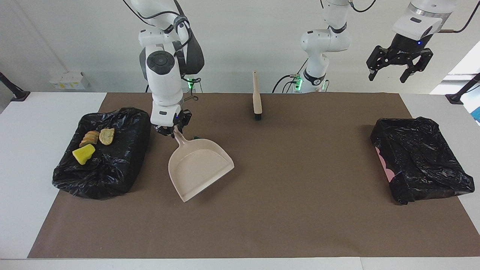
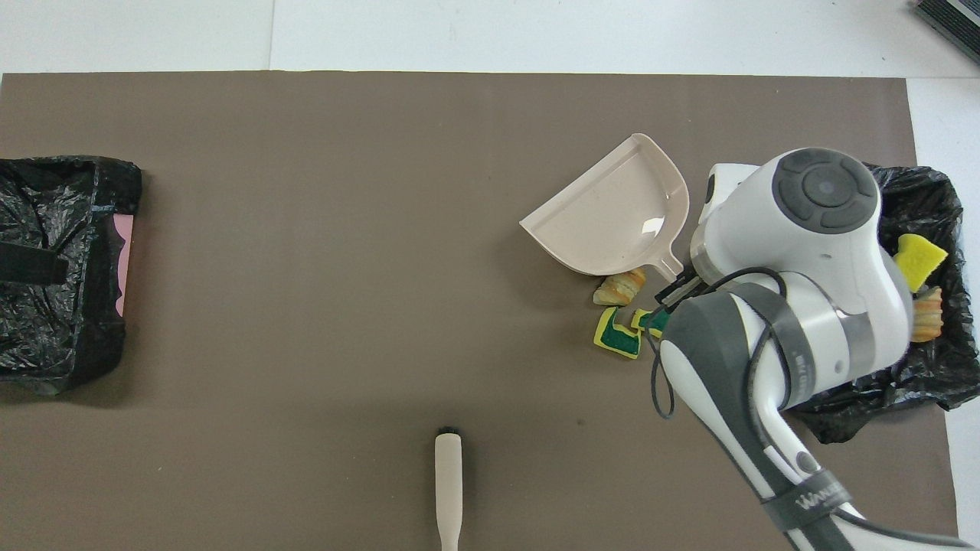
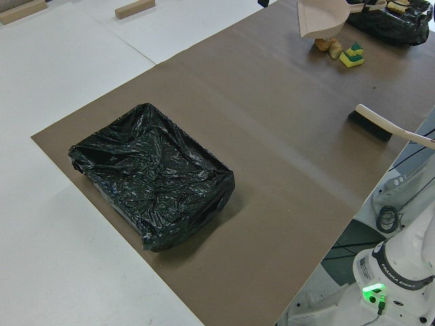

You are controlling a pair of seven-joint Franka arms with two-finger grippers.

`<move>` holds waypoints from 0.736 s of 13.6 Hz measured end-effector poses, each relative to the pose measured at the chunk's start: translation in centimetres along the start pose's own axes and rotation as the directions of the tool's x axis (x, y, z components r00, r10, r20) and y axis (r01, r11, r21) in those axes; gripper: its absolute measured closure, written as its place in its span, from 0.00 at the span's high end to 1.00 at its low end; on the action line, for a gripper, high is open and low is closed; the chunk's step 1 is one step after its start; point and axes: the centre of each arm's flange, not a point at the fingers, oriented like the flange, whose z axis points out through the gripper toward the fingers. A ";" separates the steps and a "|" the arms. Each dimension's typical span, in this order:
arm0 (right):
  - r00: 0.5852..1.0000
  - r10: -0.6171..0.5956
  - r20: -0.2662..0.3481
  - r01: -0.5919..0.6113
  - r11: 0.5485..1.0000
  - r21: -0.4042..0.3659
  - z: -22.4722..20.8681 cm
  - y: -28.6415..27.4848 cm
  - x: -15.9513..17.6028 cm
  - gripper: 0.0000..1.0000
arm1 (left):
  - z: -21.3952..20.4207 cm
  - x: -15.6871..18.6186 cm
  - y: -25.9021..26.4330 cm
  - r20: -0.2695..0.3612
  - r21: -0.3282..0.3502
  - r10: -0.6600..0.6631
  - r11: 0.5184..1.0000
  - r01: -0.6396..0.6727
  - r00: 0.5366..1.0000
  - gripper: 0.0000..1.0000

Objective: Sweep and dump trash in bin

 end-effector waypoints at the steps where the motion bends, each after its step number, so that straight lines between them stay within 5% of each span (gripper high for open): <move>1: 0.998 0.059 -0.005 -0.059 0.998 0.005 0.3 -1.4 0.8 0.31 | 0.0 0.0 0.0 0.000 0.000 0.000 1.000 0.000 1.000 1.00; 6: 0.928 0.372 0.006 -0.371 0.922 0.110 1.8 -8.1 4.8 0.31 | 0.0 0.0 0.0 0.000 0.000 -0.001 1.000 0.001 1.000 1.00; 10: 0.860 0.509 0.018 -0.507 0.851 0.136 2.3 -13.9 9.1 0.31 | 0.0 -0.1 0.0 0.006 0.000 0.000 1.000 0.000 1.000 1.00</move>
